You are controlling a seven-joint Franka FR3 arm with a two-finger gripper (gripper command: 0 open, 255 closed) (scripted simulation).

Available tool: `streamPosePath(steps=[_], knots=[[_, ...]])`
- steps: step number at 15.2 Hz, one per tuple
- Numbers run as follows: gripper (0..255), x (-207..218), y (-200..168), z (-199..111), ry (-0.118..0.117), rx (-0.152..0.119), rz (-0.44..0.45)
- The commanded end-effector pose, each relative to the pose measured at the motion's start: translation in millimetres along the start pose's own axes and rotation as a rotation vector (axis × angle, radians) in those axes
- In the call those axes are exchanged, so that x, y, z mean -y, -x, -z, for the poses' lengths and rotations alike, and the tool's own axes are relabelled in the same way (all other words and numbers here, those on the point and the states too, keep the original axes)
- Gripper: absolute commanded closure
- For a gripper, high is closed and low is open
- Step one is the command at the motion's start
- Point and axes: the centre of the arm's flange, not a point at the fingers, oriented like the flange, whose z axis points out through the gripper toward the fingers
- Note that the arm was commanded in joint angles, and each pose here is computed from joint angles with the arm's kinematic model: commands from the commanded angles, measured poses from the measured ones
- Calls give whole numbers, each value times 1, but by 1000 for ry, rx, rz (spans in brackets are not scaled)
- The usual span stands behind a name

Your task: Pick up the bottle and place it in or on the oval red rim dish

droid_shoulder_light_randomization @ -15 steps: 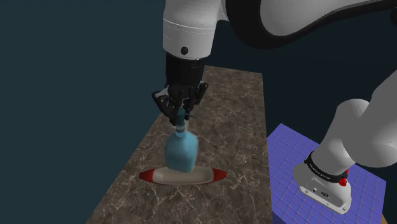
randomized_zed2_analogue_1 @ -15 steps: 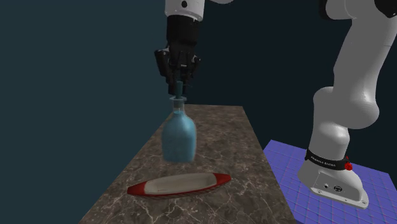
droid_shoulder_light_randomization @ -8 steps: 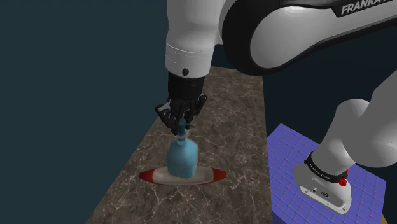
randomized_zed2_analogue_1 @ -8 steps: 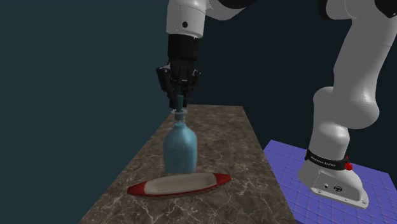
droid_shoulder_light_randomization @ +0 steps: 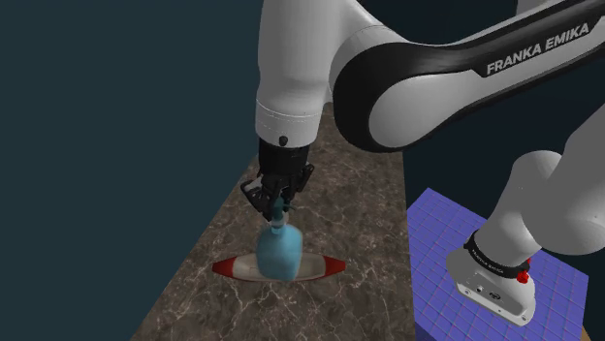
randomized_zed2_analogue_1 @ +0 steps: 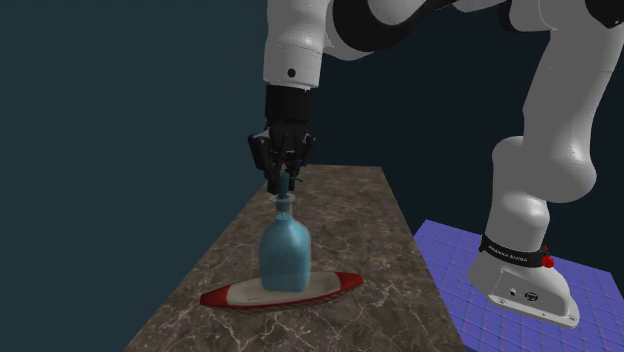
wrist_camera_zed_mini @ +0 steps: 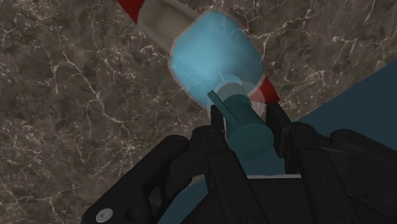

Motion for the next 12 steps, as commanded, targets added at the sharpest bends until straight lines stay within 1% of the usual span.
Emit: streamPosePath(steps=[1,2,10,11,12], knots=[[255,-2,0,-10,-1,-1,0],[255,-3,1,-20,-1,-1,0],[255,-3,1,-20,-1,-1,0],[0,-3,1,-20,-1,-1,0],[0,-3,1,-20,-1,-1,0]])
